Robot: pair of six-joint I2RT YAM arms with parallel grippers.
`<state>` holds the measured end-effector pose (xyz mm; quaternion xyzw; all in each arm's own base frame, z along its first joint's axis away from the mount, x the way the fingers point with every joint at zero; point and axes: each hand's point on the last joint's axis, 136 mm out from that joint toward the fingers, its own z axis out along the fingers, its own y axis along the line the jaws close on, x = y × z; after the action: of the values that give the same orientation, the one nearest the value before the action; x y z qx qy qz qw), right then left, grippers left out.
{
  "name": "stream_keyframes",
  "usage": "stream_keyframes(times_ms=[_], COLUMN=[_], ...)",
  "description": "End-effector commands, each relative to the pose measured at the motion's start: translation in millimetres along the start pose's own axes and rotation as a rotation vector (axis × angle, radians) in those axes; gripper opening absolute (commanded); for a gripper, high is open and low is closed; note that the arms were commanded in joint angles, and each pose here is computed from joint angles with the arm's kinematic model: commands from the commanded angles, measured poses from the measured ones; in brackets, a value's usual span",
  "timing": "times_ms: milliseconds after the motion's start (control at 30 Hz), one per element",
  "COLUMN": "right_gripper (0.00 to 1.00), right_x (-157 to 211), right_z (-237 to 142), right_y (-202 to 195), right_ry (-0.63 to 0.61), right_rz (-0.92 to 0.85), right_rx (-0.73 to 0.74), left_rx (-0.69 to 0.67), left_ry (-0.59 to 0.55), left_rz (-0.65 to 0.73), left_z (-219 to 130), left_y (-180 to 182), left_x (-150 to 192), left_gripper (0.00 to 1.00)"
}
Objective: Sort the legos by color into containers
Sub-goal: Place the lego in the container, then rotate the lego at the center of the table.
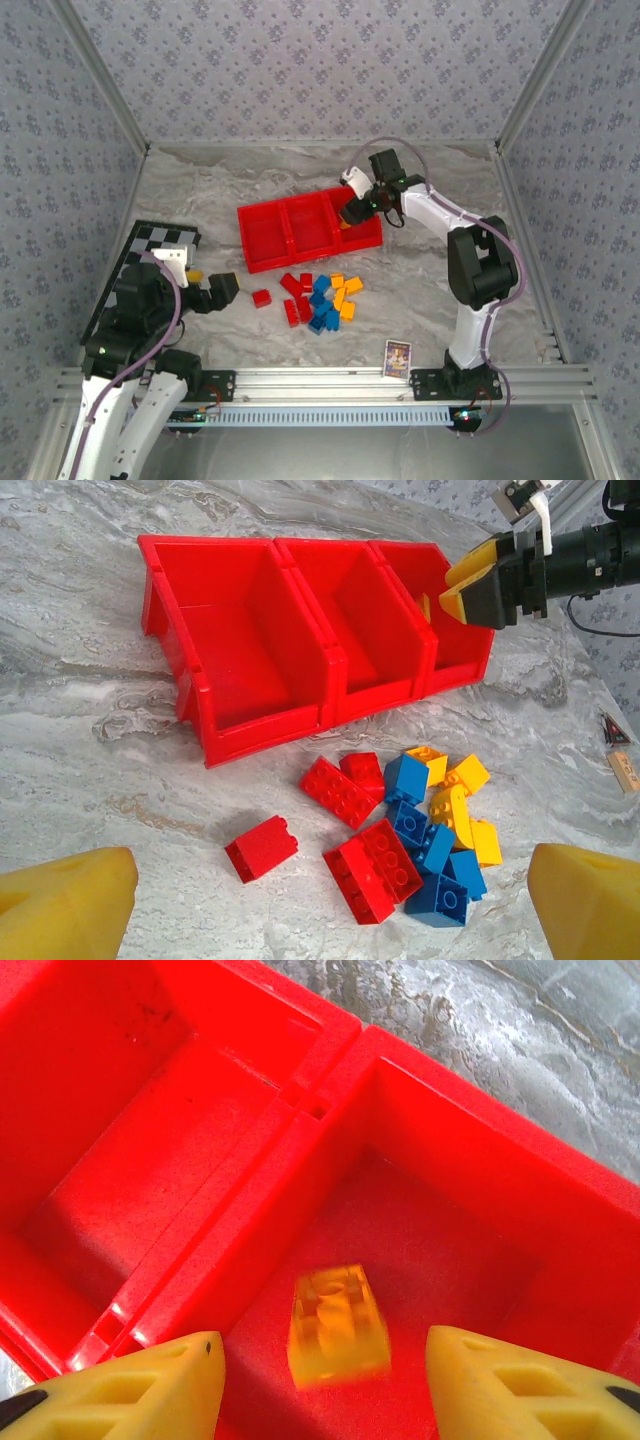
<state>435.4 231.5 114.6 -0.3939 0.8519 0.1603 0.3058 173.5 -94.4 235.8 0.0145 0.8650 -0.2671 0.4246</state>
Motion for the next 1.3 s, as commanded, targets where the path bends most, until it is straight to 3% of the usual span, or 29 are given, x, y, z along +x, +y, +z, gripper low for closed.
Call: stream_keyframes(times_ms=[0,267,400,533,667,800,1033,1267], right_gripper=[0.61,0.72,0.74,0.77,0.77,0.76,0.73,0.75], right_x=[-5.9,-20.8,-31.1,-17.1,18.4,60.8,128.4,158.0], right_z=[-4.7,-42.4,-76.0,-107.8,-130.3,-133.0,-115.8,-84.6], right_y=[-4.8,-11.7,4.1,13.3,30.8,59.9,109.8,145.8], right_ry=[-0.030,-0.056,-0.149,-0.155,-0.047,0.062,0.289,0.479], right_rz=[0.020,0.166,0.281,0.501,0.710,0.783,0.722,0.577], right_rx=[0.042,0.192,0.237,0.292,0.309,0.303,0.275,0.230], left_rx=[0.007,0.003,0.001,-0.001,-0.002,-0.003,-0.012,-0.019], left_ry=[-0.010,-0.013,-0.013,-0.009,-0.008,-0.005,-0.010,-0.042], left_rz=[0.025,0.024,0.025,0.023,0.022,0.020,0.021,0.026], left_z=[2.5,2.3,3.0,3.9,4.3,5.1,2.5,-1.4], left_y=[-1.3,-0.6,-0.1,0.4,0.7,1.1,1.7,2.9], left_x=[-2.9,-3.3,-3.4,-2.7,-2.7,-2.4,-3.4,-5.7], left_gripper=[1.00,1.00,1.00,1.00,1.00,1.00,1.00,1.00])
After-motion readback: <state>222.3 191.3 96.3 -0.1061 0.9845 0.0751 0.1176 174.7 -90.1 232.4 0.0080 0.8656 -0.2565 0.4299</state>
